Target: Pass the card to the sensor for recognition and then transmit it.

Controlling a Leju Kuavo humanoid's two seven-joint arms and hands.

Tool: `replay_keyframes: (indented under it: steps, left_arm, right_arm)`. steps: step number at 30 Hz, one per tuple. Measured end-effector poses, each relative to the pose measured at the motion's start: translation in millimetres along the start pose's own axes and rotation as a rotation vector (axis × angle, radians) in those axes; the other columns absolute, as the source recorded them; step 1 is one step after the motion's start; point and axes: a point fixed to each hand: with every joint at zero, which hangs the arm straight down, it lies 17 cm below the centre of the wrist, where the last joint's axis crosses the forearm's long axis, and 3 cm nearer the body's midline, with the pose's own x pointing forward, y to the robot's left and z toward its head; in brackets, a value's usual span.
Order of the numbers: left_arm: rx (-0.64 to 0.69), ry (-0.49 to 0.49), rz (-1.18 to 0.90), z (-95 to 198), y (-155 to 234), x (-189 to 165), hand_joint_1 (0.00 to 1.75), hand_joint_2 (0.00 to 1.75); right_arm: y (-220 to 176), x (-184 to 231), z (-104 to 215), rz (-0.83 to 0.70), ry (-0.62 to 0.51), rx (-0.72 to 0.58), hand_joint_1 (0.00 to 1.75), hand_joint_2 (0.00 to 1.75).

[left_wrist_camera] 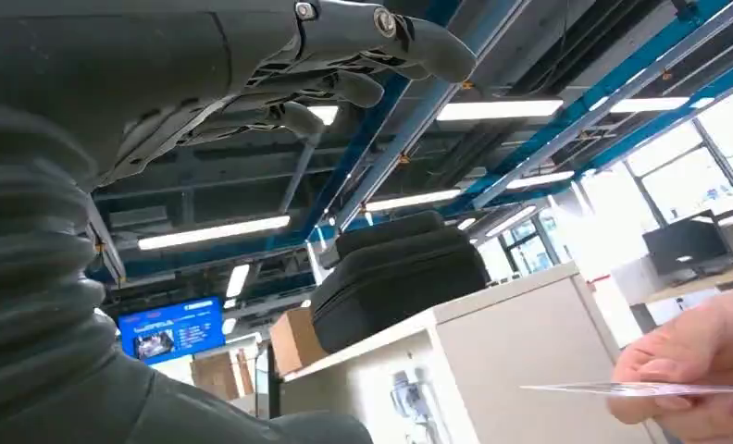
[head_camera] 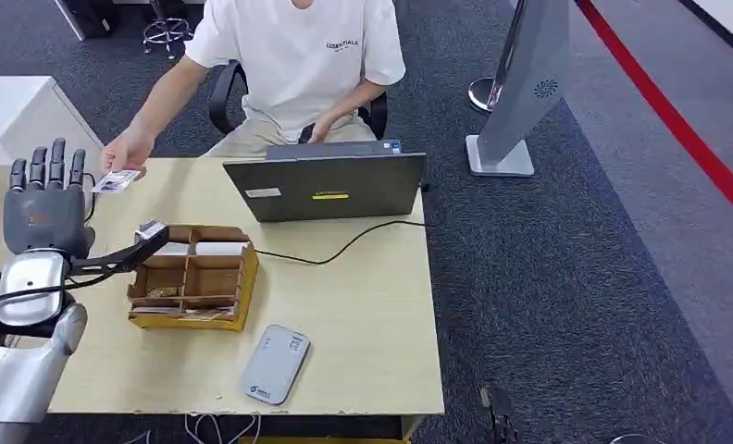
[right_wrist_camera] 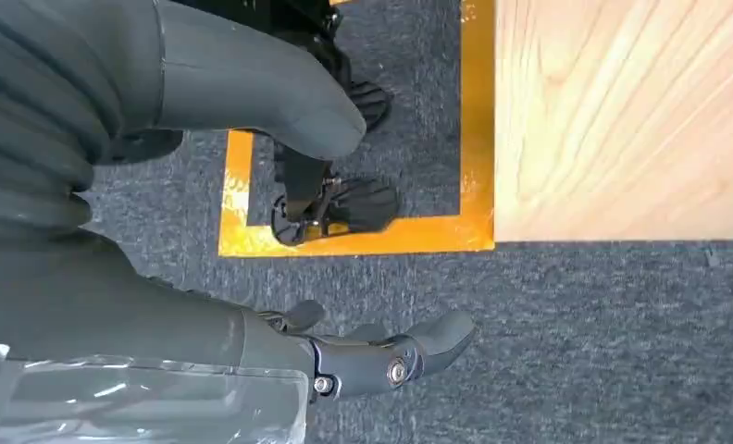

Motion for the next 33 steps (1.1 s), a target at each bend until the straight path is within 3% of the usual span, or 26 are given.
replay_keyframes:
  steps: [8, 18, 19, 20, 21, 33]
  left_arm:
    - [0.024, -0.041, 0.030, 3.4, 15.2, 29.5, 0.00, 1.75]
    - [0.028, -0.057, 0.039, 5.2, 17.7, 38.5, 0.00, 1.75]
    - [0.029, -0.058, 0.039, 5.5, 17.7, 38.9, 0.61, 1.75]
    - [0.028, -0.059, 0.039, 5.9, 17.5, 39.4, 0.61, 1.75]
    - [0.029, -0.063, 0.039, 6.6, 17.6, 40.4, 1.75, 1.75]
    - [0.041, -0.099, 0.051, 14.9, 22.9, 49.4, 1.75, 1.75]
  right_arm:
    - [-1.0, -4.4, 1.5, 0.004, -0.002, -0.004, 0.00, 1.75]
    - [-2.1, -5.5, 1.8, 0.007, -0.004, -0.007, 0.00, 1.75]
    - [-2.5, -5.6, 1.8, 0.004, -0.004, -0.008, 0.00, 1.75]
    - [-2.8, -5.8, 1.9, 0.003, -0.004, -0.009, 0.00, 1.75]
    - [-2.9, -6.2, 2.0, 0.003, -0.004, -0.010, 0.00, 1.75]
    - [-4.4, -11.7, 3.6, -0.002, 0.001, -0.014, 0.00, 1.75]
